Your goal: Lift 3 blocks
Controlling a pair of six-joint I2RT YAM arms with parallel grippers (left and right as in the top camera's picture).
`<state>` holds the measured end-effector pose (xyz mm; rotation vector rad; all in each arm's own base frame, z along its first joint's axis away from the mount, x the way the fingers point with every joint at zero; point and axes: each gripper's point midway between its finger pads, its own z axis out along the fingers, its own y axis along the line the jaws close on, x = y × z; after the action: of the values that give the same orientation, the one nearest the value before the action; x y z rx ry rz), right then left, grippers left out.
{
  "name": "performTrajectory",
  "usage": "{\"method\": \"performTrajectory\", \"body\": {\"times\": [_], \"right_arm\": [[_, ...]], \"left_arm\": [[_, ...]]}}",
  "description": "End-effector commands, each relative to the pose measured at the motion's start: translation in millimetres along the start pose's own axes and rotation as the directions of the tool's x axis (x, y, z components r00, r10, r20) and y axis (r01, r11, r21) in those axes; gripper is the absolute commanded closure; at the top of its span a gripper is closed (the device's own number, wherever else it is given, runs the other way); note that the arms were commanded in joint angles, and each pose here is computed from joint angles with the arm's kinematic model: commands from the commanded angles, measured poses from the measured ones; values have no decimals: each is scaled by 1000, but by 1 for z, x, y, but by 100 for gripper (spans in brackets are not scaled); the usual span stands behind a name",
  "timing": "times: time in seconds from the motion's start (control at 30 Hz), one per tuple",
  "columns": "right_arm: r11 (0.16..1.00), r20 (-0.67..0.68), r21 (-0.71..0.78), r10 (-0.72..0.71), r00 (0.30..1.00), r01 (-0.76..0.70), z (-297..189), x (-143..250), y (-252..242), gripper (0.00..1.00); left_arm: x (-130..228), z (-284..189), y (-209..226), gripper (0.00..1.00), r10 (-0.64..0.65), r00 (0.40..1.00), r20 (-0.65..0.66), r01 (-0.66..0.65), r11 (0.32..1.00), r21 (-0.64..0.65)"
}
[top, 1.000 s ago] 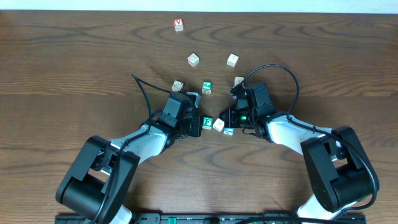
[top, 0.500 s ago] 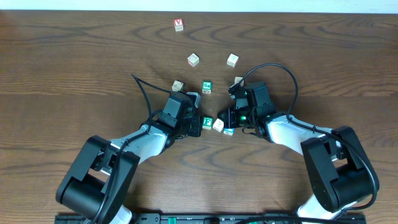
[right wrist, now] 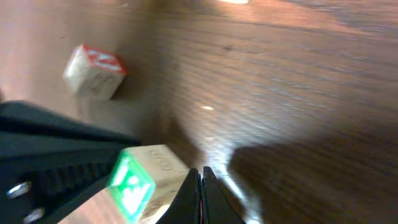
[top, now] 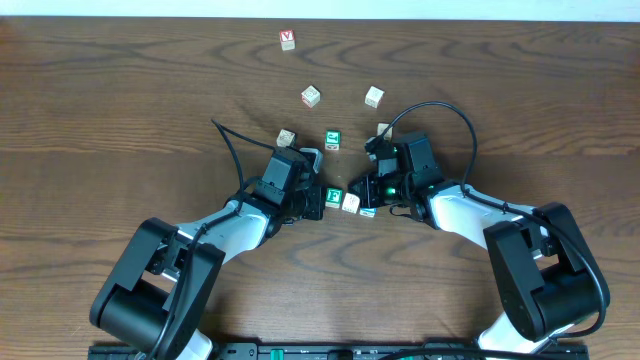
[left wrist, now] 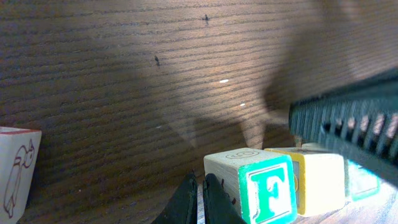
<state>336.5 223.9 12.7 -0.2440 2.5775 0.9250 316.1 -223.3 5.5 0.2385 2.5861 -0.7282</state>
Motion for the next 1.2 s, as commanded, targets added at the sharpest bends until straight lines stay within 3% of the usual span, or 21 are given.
{"method": "performTrajectory", "body": {"times": [0.0,0.27,0.53,0.83,1.17], "right_arm": [[984,75,111,130,989,-138,-8,-18,-33,99],[930,109,194,298,948,-314,-46,-21,-81,99],[872,-103,281,443,891,-401,-55,44,-79,99],[916,-203,206,384,901,-344,-42,57,-45,99],[938,-198,176,330,923,-298,-34,53,-33,99]], "left_arm": [[5,3,3,93,12,1000,-18,-12,1000,-16],[11,3,6,92,34,998,-44,-35,999,-25],[10,3,6,93,64,997,-41,-65,998,-22],[9,3,5,93,101,994,-37,-102,995,-18],[10,3,-1,93,102,994,-44,-101,995,14]]}}
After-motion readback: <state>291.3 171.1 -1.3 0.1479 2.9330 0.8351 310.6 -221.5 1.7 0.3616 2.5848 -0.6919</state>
